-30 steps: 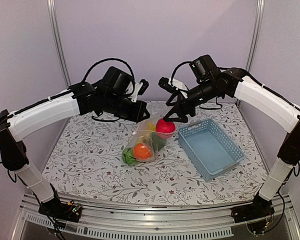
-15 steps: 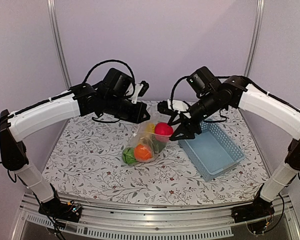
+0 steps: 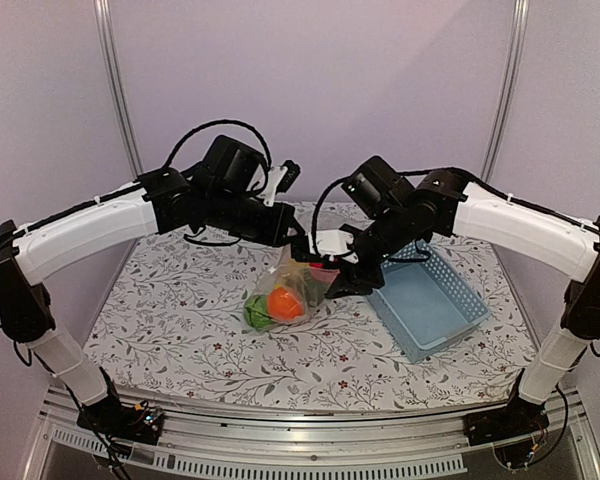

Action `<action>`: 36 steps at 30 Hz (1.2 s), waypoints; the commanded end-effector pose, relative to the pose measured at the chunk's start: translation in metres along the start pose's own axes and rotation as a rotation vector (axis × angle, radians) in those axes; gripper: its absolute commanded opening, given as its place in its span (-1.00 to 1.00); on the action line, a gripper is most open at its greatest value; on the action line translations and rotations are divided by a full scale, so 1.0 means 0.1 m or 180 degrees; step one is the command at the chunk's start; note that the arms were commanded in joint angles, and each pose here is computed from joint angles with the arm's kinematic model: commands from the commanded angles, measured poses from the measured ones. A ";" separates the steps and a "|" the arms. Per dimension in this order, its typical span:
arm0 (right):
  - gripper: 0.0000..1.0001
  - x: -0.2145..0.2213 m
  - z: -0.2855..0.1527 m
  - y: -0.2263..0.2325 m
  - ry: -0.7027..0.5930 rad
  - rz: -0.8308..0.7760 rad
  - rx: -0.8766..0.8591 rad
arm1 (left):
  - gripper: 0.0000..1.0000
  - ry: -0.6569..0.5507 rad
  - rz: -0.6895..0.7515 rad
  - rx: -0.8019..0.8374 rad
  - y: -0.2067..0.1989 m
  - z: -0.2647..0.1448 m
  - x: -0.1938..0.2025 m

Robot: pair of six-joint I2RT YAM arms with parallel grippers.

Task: Place the food in the zip-top bag and seal the zipper
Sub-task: Pick up the zipper food storage bag from the center of the board.

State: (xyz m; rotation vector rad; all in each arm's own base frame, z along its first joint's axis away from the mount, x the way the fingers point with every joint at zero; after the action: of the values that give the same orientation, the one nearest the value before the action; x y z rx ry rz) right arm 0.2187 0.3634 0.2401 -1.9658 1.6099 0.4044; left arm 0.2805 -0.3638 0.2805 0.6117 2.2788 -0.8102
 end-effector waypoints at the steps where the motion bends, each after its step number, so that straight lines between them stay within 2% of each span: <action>1: 0.04 -0.09 0.09 -0.11 0.0048 -0.0012 0.0152 | -1.00 -0.0138 0.0004 0.0189 -0.09 -0.15 -0.08; 6: -0.26 -0.18 0.13 -0.17 -0.0019 0.0099 0.0141 | -1.00 -0.0141 -0.0005 0.0239 -0.10 -0.16 -0.08; 10: -0.85 -0.23 0.12 -0.21 -0.0070 0.0155 0.0193 | -1.00 -0.0190 0.0002 0.0299 -0.12 -0.22 -0.09; 11: -0.97 -0.25 0.09 -0.23 -0.0098 0.0160 0.0219 | -0.96 -0.0221 0.0010 0.0300 -0.12 -0.24 -0.11; 12: -1.00 -0.29 0.04 -0.24 -0.0145 0.0160 0.0256 | -0.86 -0.0270 0.0022 0.0284 -0.11 -0.28 -0.12; 14: -1.00 -0.38 -0.07 -0.27 -0.0250 0.0150 0.0314 | -0.68 -0.0464 0.0090 0.0217 -0.09 -0.40 -0.18; 16: -1.00 -0.48 -0.21 -0.29 -0.0378 0.0129 0.0371 | -0.48 -0.0817 0.0174 0.0189 -0.09 -0.62 -0.25; 19: -1.00 -0.61 -0.40 -0.29 -0.0556 0.0099 0.0422 | -0.08 -0.1609 0.0312 0.0292 -0.08 -1.09 -0.27; 21: -1.00 -0.65 -0.48 -0.28 -0.0634 0.0087 0.0431 | 0.05 -0.2048 0.0448 0.0461 -0.09 -1.35 -0.18; 23: -1.00 -0.68 -0.52 -0.27 -0.0676 0.0085 0.0423 | 0.08 -0.2266 0.0589 0.0625 -0.10 -1.49 -0.01; 29: -1.00 -0.74 -0.55 -0.27 -0.0773 0.0103 0.0385 | 0.01 -0.2088 0.0823 0.0821 -0.17 -1.44 0.50; 36: -1.00 -0.82 -0.59 -0.30 -0.0840 0.0121 0.0392 | 0.03 -0.1875 0.1388 0.0549 -0.35 -1.17 0.80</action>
State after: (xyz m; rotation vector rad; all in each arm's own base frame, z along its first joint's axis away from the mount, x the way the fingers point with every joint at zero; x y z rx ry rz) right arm 0.2249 0.3930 0.3137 -1.7641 1.5230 0.4959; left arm 0.1581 -0.2821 0.3184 0.7082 1.5282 -0.9697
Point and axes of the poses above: each gripper's point midway between its finger pads, its own z axis out along the fingers, its own y axis along the line the jaws close on, x = y × z, the point moved 2 cm from there along -z, back along the fingers, and after that the axes turned 1 degree about -z, right-handed, at the moved point
